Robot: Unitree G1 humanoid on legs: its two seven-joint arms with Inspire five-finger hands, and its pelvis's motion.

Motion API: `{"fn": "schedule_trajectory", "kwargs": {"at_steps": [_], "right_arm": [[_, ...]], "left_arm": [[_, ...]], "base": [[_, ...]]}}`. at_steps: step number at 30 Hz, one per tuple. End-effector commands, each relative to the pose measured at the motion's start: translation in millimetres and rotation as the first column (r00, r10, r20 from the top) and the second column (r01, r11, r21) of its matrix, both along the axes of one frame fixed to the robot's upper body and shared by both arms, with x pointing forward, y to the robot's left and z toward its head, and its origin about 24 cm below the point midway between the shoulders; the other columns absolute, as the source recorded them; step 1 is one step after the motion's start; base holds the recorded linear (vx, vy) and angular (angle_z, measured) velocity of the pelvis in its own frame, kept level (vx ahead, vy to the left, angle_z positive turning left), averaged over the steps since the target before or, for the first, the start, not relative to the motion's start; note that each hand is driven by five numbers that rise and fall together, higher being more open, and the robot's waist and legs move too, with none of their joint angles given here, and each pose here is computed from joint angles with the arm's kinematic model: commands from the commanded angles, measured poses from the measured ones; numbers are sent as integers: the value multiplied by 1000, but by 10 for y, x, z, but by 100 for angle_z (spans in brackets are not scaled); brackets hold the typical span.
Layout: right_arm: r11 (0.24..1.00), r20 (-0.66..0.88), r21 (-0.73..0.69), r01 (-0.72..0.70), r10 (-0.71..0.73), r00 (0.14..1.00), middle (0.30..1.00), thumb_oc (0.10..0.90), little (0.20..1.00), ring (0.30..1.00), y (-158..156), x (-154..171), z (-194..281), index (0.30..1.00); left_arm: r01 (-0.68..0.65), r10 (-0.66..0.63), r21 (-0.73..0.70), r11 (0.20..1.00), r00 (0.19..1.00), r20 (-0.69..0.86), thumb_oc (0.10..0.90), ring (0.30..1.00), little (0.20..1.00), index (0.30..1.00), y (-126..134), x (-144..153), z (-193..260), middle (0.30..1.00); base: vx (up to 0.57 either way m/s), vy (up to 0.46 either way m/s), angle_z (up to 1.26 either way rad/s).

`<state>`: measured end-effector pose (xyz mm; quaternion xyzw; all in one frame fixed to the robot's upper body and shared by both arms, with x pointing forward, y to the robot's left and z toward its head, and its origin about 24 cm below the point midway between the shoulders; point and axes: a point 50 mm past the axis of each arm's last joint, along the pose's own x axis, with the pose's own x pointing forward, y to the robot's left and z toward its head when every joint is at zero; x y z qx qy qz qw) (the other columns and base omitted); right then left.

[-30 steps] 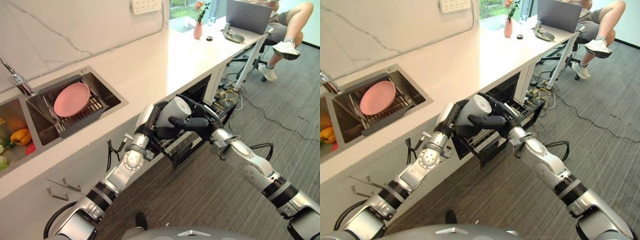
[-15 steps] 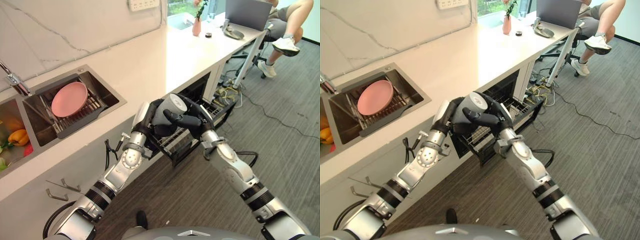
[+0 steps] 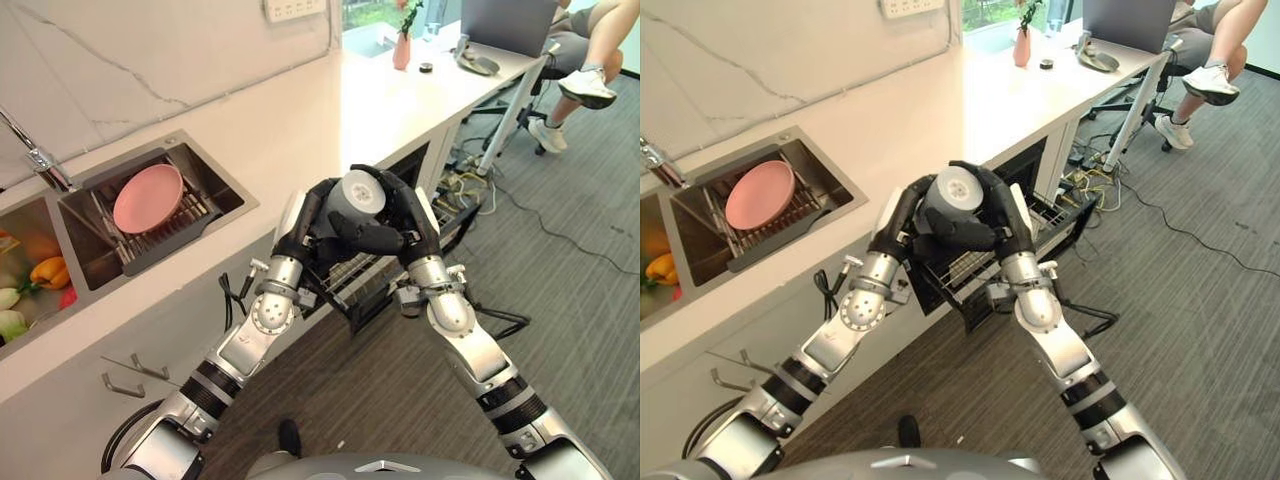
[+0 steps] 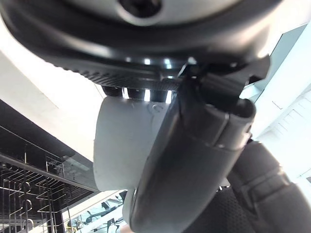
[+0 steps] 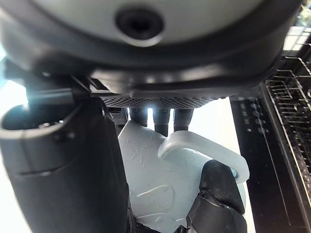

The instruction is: Place the dishes in the dishwasher.

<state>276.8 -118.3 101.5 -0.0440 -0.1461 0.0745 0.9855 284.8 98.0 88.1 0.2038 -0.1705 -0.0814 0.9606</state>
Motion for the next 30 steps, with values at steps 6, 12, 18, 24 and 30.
{"fn": "schedule_trajectory", "kwargs": {"at_steps": [6,12,18,24,30], "right_arm": [[785,272,117,608,-614,741,300,400,300,300,-1183,30,552,300],[765,177,116,634,-644,744,300,400,300,300,-1364,43,418,300],[728,91,78,681,-686,722,300,400,300,300,-1570,77,305,300],[765,37,-27,643,-642,765,300,400,300,300,-1596,161,214,300],[812,-25,-149,564,-573,819,300,400,300,300,-1547,296,86,300]], "left_arm": [[-183,187,-40,982,947,263,800,900,900,900,552,-112,354,900],[-234,246,-92,968,954,169,800,900,900,900,863,-248,240,900],[-201,184,-300,933,979,-86,800,900,900,900,1046,-418,-52,900],[-164,16,-437,884,946,-323,800,900,900,900,1099,-594,-406,900],[-228,-132,-572,788,845,-518,800,900,900,900,1146,-873,-821,900]], "base": [[-10,-14,4],[-9,-10,11],[-15,-6,8],[-23,3,18],[-15,5,5]]}}
